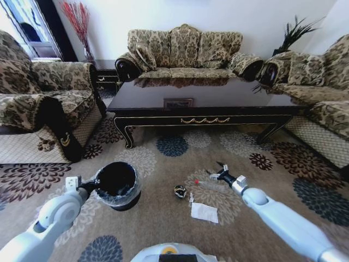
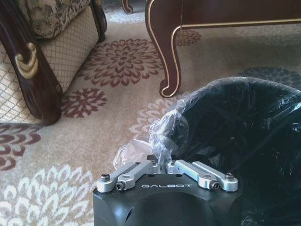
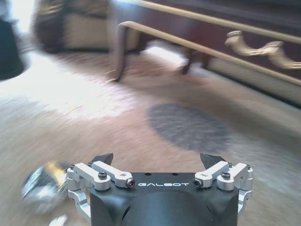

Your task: Move to the front of the table and pick up the trash from the floor, then place it into the trash bin.

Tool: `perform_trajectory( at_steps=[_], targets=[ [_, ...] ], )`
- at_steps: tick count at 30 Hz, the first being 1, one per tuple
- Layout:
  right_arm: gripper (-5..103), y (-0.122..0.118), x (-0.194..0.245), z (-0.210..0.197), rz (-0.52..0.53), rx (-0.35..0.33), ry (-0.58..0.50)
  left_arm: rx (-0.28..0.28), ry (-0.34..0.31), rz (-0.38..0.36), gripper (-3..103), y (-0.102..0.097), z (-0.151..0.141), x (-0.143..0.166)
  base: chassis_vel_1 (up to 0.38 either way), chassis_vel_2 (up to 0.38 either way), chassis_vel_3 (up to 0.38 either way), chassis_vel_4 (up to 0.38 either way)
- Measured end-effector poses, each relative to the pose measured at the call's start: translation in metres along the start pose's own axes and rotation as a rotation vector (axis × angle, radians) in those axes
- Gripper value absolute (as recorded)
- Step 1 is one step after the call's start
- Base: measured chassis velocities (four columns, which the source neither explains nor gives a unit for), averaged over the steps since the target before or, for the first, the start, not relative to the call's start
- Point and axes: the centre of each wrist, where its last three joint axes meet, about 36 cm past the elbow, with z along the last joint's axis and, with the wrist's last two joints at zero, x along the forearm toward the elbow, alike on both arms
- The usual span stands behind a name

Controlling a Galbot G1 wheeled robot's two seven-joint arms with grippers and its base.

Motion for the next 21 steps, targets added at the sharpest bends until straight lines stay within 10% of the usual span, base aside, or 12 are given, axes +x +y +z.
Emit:
perform_trajectory(
  at_steps=[11,21],
  targets=[
    [100,-0.032,-0.038,0.021,-0.262,0.082,0.161,-0.028,-0.019,-0.001,3,0.001,-0.008,0.007,0.0,0.0,0.0,0.0],
    [100,-0.05,-0.039,0.044,-0.297,0.081,0.304,-0.038,-0.021,-0.003,3,0.001,-0.012,0.005,0.0,0.0,0.0,0.0]
  ],
)
